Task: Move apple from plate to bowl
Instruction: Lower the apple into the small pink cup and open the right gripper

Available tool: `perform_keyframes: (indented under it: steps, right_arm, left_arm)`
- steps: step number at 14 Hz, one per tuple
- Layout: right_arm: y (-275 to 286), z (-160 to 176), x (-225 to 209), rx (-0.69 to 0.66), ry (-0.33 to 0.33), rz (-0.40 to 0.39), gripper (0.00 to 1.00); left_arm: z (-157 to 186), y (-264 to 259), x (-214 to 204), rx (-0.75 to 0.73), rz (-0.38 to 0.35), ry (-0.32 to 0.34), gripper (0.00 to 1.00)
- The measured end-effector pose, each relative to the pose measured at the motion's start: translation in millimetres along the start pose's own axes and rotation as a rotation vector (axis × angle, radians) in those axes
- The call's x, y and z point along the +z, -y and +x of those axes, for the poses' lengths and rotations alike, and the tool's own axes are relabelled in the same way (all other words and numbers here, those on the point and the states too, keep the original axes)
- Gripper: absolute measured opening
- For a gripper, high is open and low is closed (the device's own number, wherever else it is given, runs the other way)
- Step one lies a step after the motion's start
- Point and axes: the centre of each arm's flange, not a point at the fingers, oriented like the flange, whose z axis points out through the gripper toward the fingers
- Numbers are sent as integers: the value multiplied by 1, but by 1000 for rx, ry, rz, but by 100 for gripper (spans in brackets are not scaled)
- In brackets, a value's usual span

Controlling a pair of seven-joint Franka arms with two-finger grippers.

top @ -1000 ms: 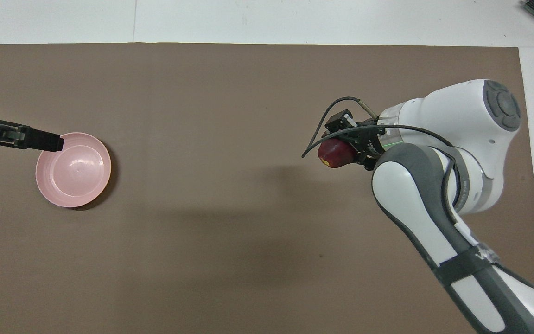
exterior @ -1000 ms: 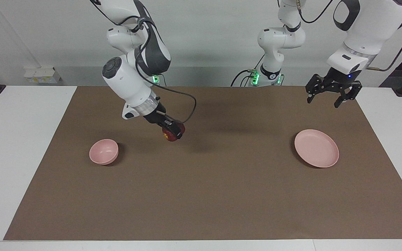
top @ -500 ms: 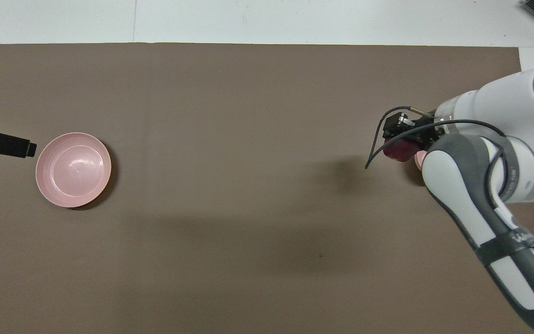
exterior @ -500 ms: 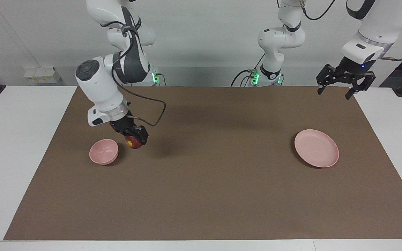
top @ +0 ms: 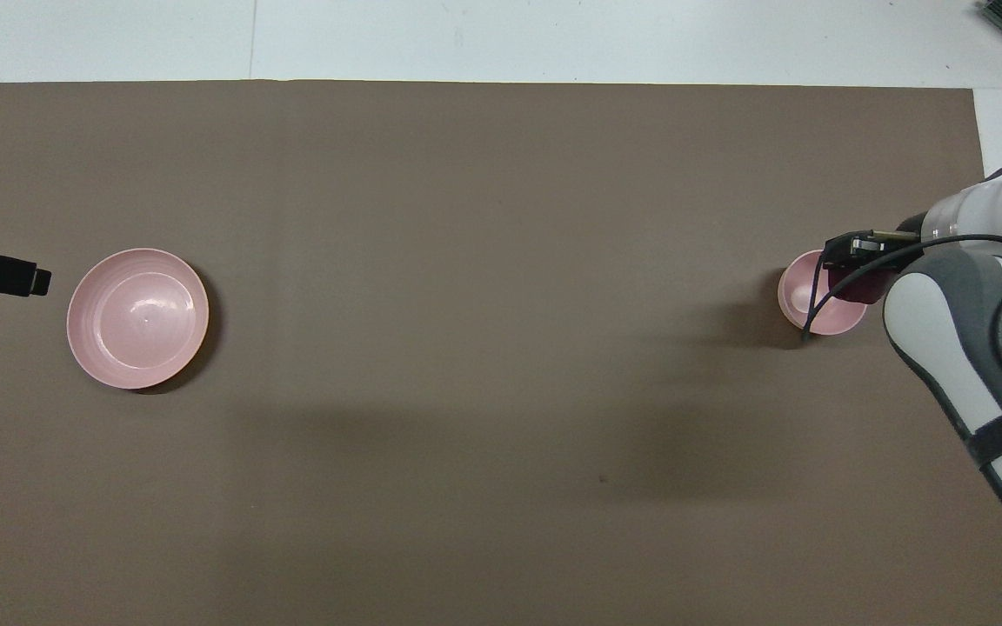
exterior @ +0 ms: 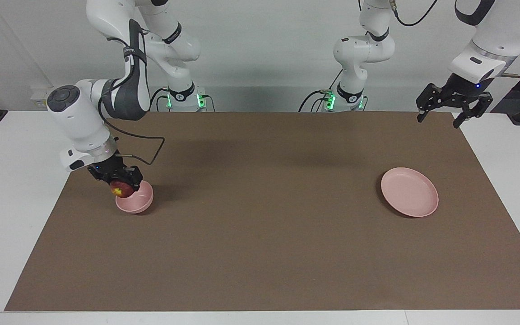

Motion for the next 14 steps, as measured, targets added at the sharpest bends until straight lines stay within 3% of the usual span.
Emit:
perform_keyframes:
  steps: [8, 10, 14]
  right_arm:
    - [3, -10, 67, -19, 70, -10, 80]
    - [5, -9, 66, -22, 70, -10, 97]
    - [7, 2, 30, -24, 103, -14, 100]
  left_arm:
    - [0, 1, 0, -2, 0, 1, 100]
    - [0, 1, 0, -1, 0, 1, 100]
    - [0, -1, 0, 1, 0, 1, 100]
